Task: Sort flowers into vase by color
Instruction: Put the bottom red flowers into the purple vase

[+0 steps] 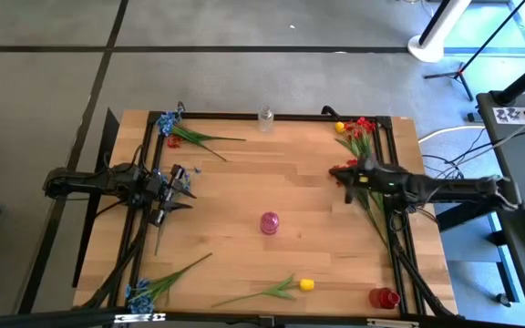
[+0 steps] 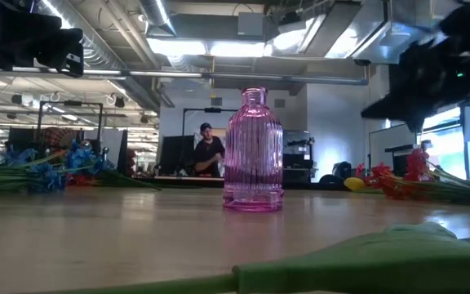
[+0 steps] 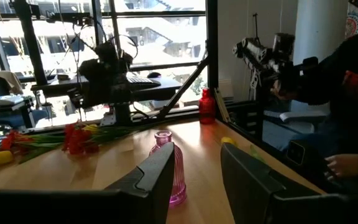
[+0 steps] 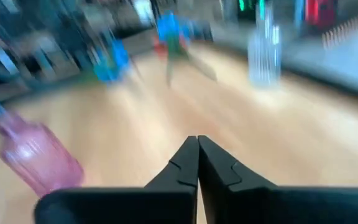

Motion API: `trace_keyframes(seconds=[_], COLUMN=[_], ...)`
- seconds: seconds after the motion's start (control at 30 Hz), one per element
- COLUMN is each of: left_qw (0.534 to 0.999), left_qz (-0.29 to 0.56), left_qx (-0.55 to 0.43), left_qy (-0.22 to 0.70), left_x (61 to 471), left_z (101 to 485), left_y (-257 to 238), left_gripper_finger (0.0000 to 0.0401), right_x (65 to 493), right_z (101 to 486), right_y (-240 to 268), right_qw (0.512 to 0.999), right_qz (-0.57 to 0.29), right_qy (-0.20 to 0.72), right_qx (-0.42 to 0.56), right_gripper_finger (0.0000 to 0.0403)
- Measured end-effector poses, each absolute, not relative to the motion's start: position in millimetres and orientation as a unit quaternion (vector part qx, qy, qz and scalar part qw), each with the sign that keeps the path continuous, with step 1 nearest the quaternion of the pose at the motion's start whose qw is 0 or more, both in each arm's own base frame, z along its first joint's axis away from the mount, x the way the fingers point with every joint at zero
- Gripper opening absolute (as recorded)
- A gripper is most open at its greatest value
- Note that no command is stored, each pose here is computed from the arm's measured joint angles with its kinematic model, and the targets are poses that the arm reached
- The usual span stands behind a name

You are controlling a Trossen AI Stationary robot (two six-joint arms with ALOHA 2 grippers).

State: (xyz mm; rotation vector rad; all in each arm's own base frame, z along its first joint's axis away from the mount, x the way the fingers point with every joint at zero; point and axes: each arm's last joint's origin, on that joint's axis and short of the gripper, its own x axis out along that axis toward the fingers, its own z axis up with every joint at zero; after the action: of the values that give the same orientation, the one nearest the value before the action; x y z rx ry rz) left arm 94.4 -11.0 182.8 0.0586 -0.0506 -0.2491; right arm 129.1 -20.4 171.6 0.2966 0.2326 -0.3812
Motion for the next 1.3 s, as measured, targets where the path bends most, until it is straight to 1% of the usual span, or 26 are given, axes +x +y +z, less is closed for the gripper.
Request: trace_keyframes(seconds=[0.1,0.2,0.27,0.33,0.43,0.5,0.57,0.67,0.8,0.93,1.13,1.3], left_qw=[0.992,0.992,0.991,0.992,0.992,0.991,0.992,0.992,0.992,0.992,0.992,0.992], left_qz=[-0.124,-0.124,-0.124,-0.124,-0.124,-0.124,-0.124,-0.124,-0.124,-0.124,-0.124,-0.124], left_qx=[0.029,0.029,0.029,0.029,0.029,0.029,0.029,0.029,0.029,0.029,0.029,0.029], left_qy=[-0.025,-0.025,-0.025,-0.025,-0.025,-0.025,-0.025,-0.025,-0.025,-0.025,-0.025,-0.025], left_x=[94,94,94,94,94,94,94,94,94,94,94,94], left_z=[183,183,183,183,183,183,183,183,183,183,183,183], left_y=[-11,-11,-11,-11,-11,-11,-11,-11,-11,-11,-11,-11], left_gripper_finger=[0.0128,0.0128,0.0127,0.0128,0.0128,0.0127,0.0127,0.0127,0.0128,0.0128,0.0128,0.0127], right_x=[146,163,171,175,170,166,163,163,165,166,172,169], right_z=[177,187,195,201,204,203,196,180,158,148,163,177], right_y=[-22,-23,-23,-23,-22,-21,-20,-19,-19,-21,-20,-23], right_qw=[0.937,0.895,0.858,0.811,0.717,0.666,0.631,0.616,0.605,0.589,0.569,0.554], right_qz=[-0.209,-0.218,-0.231,-0.254,-0.308,-0.337,-0.350,-0.346,-0.341,-0.369,-0.364,-0.402], right_qy=[0.220,0.341,0.412,0.482,0.581,0.617,0.637,0.641,0.632,0.637,0.650,0.661], right_qx=[0.170,0.189,0.203,0.215,0.233,0.250,0.270,0.300,0.344,0.332,0.349,0.307], right_gripper_finger=[0.0028,0.0071,0.0102,0.0132,0.0173,0.0197,0.0218,0.0236,0.0241,0.0241,0.0241,0.0234])
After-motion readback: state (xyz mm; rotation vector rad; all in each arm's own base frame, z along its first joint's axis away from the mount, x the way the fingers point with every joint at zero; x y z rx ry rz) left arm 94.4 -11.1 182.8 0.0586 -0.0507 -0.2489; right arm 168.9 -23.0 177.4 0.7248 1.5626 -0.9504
